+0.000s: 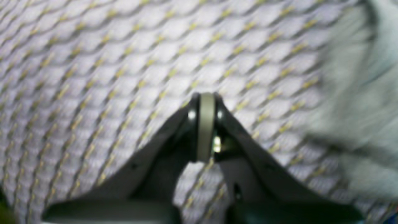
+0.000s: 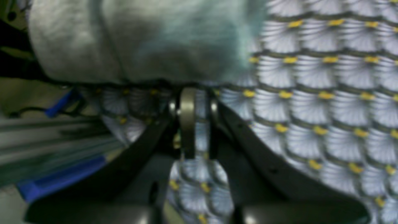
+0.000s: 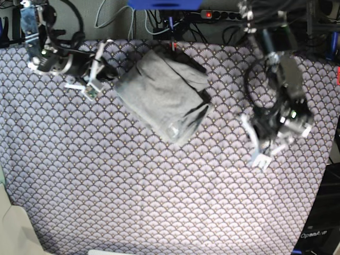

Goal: Fold the T-shirt properly
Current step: 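Move the left gripper beside the folded bundle, then push the bundle's side with the left gripper to square it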

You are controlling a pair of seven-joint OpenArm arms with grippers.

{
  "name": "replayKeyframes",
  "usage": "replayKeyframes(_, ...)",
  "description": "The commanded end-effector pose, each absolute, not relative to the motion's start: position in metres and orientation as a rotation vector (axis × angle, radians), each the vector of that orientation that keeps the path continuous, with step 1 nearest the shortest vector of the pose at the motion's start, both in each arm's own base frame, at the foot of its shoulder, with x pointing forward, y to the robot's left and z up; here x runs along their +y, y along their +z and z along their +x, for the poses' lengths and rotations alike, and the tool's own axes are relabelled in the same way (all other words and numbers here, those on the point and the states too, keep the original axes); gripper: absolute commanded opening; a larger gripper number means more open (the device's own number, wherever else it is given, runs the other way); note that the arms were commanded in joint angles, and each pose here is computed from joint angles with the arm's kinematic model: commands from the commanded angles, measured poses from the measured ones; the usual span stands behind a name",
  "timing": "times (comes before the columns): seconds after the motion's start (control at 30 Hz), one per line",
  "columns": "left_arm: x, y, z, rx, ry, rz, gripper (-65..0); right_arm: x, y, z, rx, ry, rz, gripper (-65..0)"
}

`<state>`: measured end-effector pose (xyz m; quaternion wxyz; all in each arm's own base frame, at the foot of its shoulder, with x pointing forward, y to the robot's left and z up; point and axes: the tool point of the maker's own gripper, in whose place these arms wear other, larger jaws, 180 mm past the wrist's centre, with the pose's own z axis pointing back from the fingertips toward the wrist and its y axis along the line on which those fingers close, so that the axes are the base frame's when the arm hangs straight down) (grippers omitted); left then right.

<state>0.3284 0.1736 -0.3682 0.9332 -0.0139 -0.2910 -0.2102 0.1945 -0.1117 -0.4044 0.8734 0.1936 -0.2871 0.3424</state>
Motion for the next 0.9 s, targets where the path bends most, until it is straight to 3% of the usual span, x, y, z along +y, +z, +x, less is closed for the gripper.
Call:
replayKeyframes(0.0, 0.169, -0.369, 0.320, -0.600, -0.449, -0.040, -65.0, -0.110, -0.393, 0.203, -0.650, 0.725, 0.418, -61.0)
replayKeyframes(0.17, 0.168, -0.385, 0.279, -0.543, -0.460, -0.042, -65.0, -0.122, -0.382, 0.223, -0.687, 0.757, 0.375, -61.0)
replayKeyframes(0.33, 0.129, -0.399, 0.250, -0.499, -0.526, -0.113, -65.0, -0.132, -0.382, 0.243, -0.696, 0.756, 0.342, -61.0)
replayKeyframes(0.53, 0.082, -0.405, 0.239, -0.490, -0.559, -0.207, -65.0, -0.128, -0.379, 0.256, -0.721, 0.738, 0.350, -61.0)
replayKeyframes(0.87, 0.062, -0.422, 0.231, -0.436, -0.575, -0.265, -65.0, -0.113, -0.377, 0.256, -0.744, 0.724, 0.385, -61.0)
